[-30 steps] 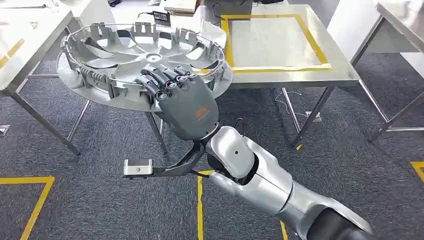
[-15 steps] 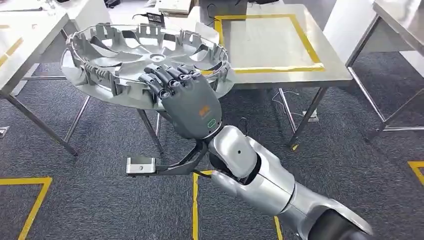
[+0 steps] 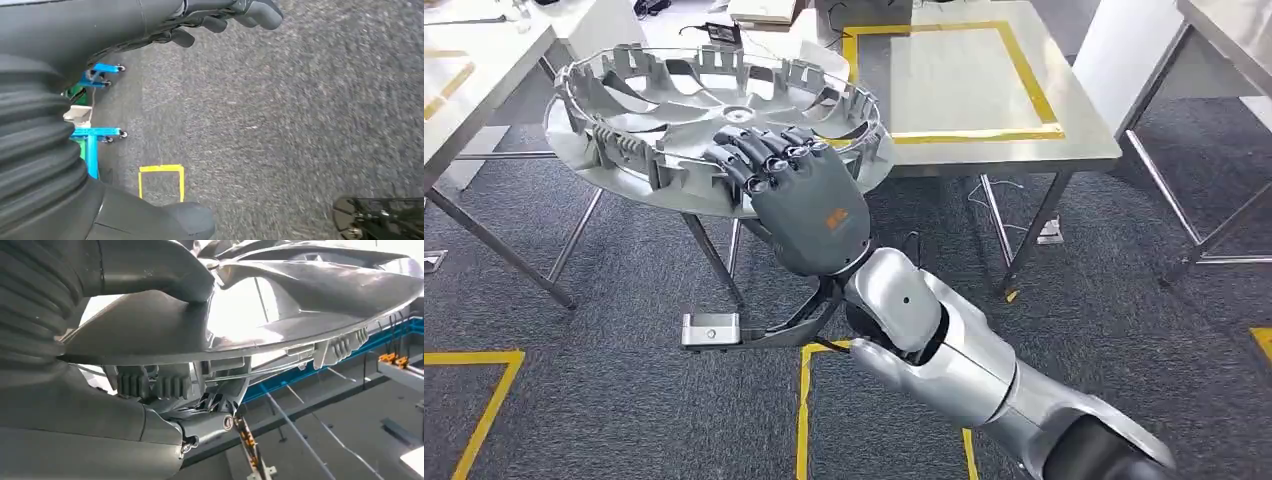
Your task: Take the parts from the cabinet and place them on the table.
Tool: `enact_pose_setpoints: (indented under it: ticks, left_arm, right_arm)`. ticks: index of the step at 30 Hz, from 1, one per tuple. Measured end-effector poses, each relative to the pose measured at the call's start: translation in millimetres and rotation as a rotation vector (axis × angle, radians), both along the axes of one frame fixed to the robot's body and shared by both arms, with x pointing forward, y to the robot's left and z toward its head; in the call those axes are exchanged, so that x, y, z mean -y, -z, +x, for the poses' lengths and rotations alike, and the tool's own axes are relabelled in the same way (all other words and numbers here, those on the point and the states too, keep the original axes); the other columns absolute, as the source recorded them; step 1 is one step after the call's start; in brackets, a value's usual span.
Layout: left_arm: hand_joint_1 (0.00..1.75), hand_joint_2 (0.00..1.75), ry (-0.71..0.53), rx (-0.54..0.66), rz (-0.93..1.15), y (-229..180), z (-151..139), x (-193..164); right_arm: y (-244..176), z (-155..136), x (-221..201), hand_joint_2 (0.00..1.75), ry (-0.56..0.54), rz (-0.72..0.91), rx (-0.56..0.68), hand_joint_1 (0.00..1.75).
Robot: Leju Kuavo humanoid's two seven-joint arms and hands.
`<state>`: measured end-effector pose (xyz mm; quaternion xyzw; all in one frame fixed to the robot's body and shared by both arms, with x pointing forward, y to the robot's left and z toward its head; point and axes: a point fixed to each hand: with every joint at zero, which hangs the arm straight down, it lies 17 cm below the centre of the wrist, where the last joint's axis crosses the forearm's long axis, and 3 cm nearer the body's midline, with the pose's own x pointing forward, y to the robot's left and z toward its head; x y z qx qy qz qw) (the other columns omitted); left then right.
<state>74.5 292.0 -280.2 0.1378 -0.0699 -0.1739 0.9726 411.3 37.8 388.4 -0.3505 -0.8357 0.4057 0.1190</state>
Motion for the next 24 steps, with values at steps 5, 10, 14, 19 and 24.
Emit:
enact_pose_setpoints:
  ticks: [5, 10, 14, 19, 24]
  left_arm:
    - [0.0, 1.75, -0.002, 0.001, 0.0, 0.0, 0.1, -0.6]
    - [0.0, 1.75, -0.003, 0.003, -0.001, -0.2, 1.7, 0.1]
    - [0.0, 1.75, -0.002, 0.001, 0.0, -0.2, 1.7, 0.2]
    - [0.0, 1.75, 0.0, 0.002, -0.002, -0.4, 3.3, 0.4]
    - [0.0, 1.75, 0.006, -0.002, -0.003, -0.2, 2.3, 0.4]
  right_arm:
    - [-1.7, 0.0, 0.3, 1.75, 0.0, 0.002, 0.004, 1.75]
    - [-1.4, 0.7, 1.4, 1.75, 0.002, 0.0, 0.006, 1.75]
    - [0.4, 1.9, 2.8, 1.75, 0.006, -0.002, 0.002, 1.75]
    - [6.1, 1.7, 5.9, 1.75, 0.02, -0.005, 0.007, 1.75]
    - [20.1, 1.2, 14.8, 1.75, 0.025, -0.005, 0.0, 1.75]
